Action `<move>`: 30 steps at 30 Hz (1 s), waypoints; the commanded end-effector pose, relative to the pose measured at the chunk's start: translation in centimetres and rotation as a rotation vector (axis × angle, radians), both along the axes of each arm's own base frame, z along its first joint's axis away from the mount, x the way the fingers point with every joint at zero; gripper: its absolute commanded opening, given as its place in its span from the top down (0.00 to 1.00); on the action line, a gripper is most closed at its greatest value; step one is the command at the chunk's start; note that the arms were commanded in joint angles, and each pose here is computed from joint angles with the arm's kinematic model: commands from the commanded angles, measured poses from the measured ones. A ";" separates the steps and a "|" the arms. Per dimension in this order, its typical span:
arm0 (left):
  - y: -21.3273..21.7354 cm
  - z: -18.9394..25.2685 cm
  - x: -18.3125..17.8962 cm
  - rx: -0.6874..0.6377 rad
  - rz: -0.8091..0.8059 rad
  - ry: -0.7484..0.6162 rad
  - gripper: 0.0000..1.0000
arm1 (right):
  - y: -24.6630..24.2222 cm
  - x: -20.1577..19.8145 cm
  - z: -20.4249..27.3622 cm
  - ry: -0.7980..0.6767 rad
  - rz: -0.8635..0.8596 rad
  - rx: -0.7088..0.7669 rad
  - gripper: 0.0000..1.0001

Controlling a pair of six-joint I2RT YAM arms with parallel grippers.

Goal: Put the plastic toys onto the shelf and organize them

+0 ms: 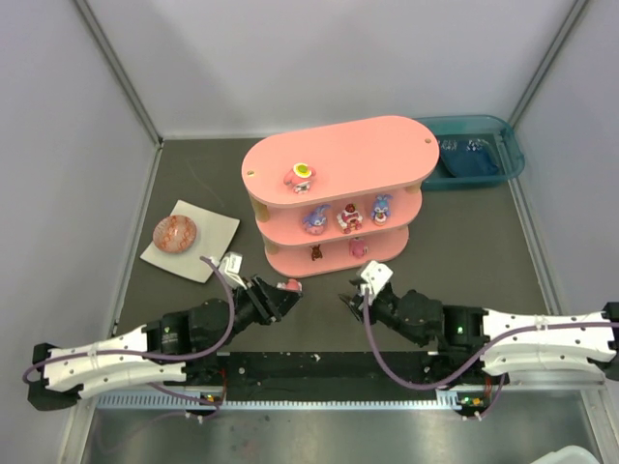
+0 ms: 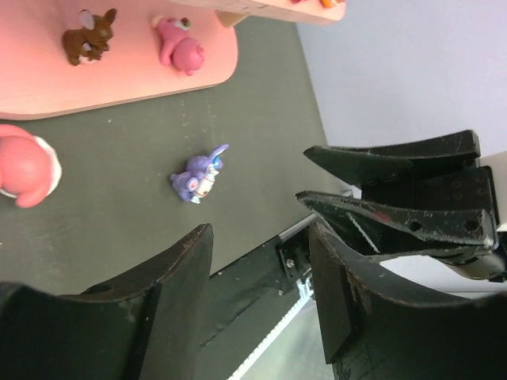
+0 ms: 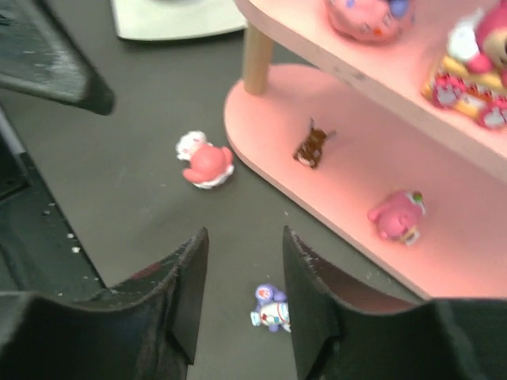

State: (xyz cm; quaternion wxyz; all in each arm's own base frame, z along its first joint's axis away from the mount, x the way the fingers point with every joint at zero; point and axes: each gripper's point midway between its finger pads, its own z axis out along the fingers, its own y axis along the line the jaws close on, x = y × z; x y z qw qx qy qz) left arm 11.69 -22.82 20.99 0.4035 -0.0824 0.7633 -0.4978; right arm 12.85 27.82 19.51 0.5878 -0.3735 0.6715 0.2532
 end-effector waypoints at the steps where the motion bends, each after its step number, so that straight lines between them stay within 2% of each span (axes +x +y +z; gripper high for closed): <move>1: 0.6 -1.9 0.5 0.048 0.043 0.026 0.42 | -1.3 2.6 1.6 0.112 -0.280 0.163 0.54; 4: 0.5 -2.3 0.5 0.058 0.044 0.033 0.41 | -2.8 4.0 0.0 0.201 -0.435 0.206 0.44; 5: 0.5 -2.3 0.6 0.059 0.045 0.032 0.40 | -3.1 4.4 -0.2 0.257 -0.493 0.271 0.42; 6: 0.5 -2.3 0.5 0.059 0.043 0.030 0.40 | -4.2 4.9 -1.6 0.284 -0.546 0.242 0.38; 9: 0.5 -2.2 0.6 0.064 0.045 0.024 0.39 | -5.4 5.6 -3.1 0.407 -0.665 0.330 0.32; 13: 0.6 -2.3 0.6 0.068 0.049 0.024 0.38 | -6.8 5.1 -5.3 0.593 -0.835 0.468 0.32; 19: 0.6 -2.3 0.7 0.066 0.052 0.021 0.37 | -4.7 3.5 -7.9 0.893 -0.923 0.628 0.30; 30: 1.0 -2.4 0.8 0.066 0.062 0.013 0.37 | -4.7 3.3 -11.3 1.011 -1.074 0.713 0.28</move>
